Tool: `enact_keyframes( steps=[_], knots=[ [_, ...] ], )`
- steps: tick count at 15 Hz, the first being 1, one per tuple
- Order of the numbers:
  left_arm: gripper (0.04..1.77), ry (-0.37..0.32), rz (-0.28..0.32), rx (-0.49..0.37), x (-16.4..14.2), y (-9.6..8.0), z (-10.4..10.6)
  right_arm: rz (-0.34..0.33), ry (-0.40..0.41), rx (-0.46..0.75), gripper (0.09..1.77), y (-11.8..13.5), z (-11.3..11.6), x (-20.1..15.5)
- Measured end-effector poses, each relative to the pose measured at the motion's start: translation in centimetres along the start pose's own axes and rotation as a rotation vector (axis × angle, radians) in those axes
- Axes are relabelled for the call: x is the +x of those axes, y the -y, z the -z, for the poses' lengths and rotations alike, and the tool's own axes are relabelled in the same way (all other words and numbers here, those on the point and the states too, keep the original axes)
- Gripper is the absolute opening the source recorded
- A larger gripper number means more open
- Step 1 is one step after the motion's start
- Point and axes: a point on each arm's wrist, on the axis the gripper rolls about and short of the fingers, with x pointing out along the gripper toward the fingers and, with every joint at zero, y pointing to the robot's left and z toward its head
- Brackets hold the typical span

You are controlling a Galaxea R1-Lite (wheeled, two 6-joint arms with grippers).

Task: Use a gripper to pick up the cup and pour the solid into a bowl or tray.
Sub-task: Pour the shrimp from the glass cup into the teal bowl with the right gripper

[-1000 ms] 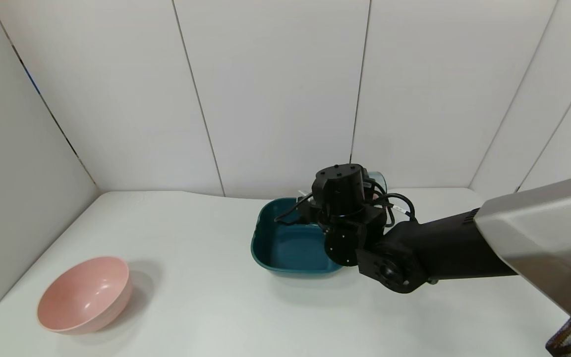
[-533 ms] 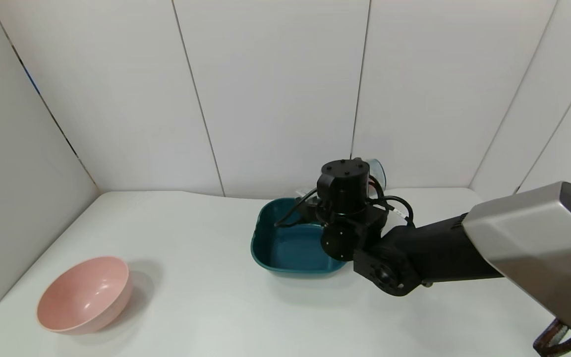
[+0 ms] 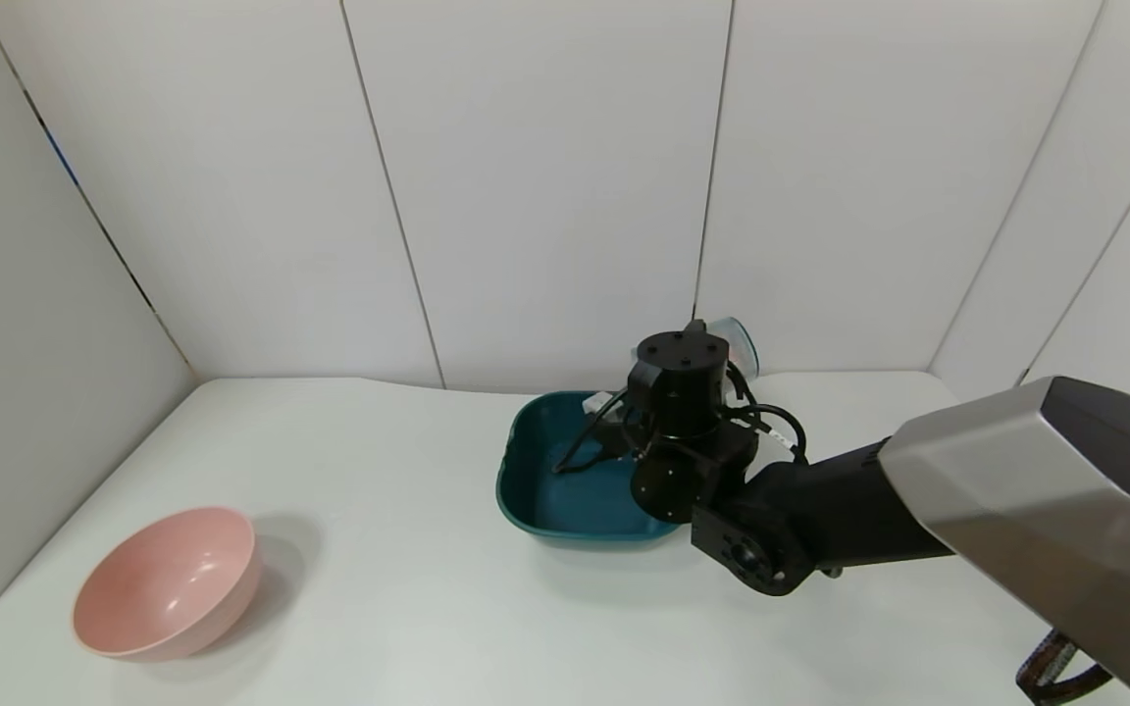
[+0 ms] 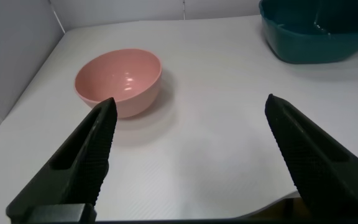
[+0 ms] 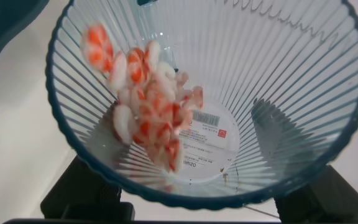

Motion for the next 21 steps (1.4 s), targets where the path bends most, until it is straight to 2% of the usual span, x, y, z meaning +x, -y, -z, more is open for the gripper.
enact_keyframes(
  steps=[15, 21],
  knots=[
    [1.72, 0.000, 0.000, 0.000, 0.00, 0.00, 0.00, 0.066, -0.016, -0.250, 1.32, -0.13, -0.77, -0.30],
    [1.72, 0.000, 0.000, 0.000, 0.00, 0.00, 0.00, 0.090, -0.026, -0.274, 1.32, -0.31, -0.88, -0.41]
  ],
)
